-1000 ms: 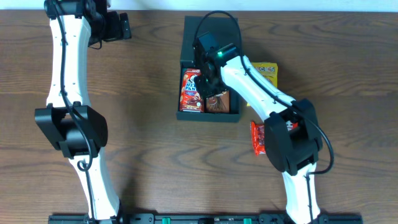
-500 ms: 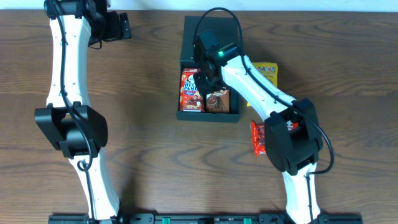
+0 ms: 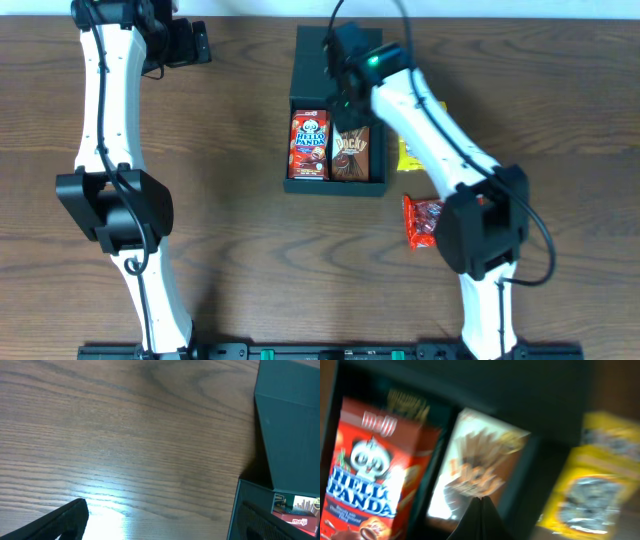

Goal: Pack container
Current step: 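Withdraw the right gripper and grasp the yellow Hacks bag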

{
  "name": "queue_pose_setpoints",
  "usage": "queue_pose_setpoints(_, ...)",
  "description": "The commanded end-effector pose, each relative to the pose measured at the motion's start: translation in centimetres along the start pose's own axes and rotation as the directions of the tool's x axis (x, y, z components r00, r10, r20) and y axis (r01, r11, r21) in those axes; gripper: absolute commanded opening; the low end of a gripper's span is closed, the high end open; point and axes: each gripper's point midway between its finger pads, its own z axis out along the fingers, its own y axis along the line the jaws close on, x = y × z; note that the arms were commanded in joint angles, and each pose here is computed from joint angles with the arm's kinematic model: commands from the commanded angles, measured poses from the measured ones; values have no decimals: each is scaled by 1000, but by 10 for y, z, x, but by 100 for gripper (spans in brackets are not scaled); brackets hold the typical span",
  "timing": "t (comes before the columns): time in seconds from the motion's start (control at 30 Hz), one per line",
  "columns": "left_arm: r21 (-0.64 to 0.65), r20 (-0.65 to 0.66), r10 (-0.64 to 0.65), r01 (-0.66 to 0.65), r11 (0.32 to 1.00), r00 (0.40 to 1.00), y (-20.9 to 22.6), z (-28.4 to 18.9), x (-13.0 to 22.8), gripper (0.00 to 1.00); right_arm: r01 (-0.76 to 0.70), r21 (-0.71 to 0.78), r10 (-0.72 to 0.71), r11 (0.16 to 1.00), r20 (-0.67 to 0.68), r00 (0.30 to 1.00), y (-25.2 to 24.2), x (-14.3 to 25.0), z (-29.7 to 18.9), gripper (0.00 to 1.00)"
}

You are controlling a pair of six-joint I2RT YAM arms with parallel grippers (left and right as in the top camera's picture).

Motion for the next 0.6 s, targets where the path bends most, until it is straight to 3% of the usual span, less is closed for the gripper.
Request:
queue_pose_setpoints(0.0, -4, -23, -7, 7, 1000, 1000, 3, 6, 5, 95, -87, 97, 79, 991, 86, 993, -59, -18, -29, 2)
queue_pose_setpoints(0.13, -12, -28, -7, 7, 1000, 1000, 4, 6, 6, 95, -197, 129, 194, 972, 38, 980, -118, -4, -16, 2)
queue_pose_setpoints(0.17, -12, -28, -8, 7, 1000, 1000, 4, 6, 6, 95, -223, 122, 222, 967, 22, 975, -130, 1, -11, 8)
queue_pose_setpoints(0.23, -11, -24, -6, 6, 1000, 1000, 4, 6, 5, 95, -246, 64, 248, 967, -15, 969, -142, 11, -1, 32)
queue_pose_setpoints(0.3, -10, -16, -6, 5, 1000, 1000, 4, 6, 3, 95, -265, 17, 266, 964, -42, 963, -145, 19, 10, 44)
queue_pose_setpoints(0.4, -9, -6, -4, 4, 1000, 1000, 4, 6, 1, 95, -275, 20, 276, 961, -65, 959, -149, 34, 36, 71)
queue_pose_setpoints(0.47, -9, -6, -4, 4, 1000, 1000, 4, 6, 0, 95, -268, 19, 268, 963, -68, 961, -147, 39, 48, 80)
queue_pose_setpoints(0.57, -9, -6, -4, 4, 1000, 1000, 4, 6, 0, 95, -262, 15, 262, 965, -51, 964, -144, 40, 61, 87)
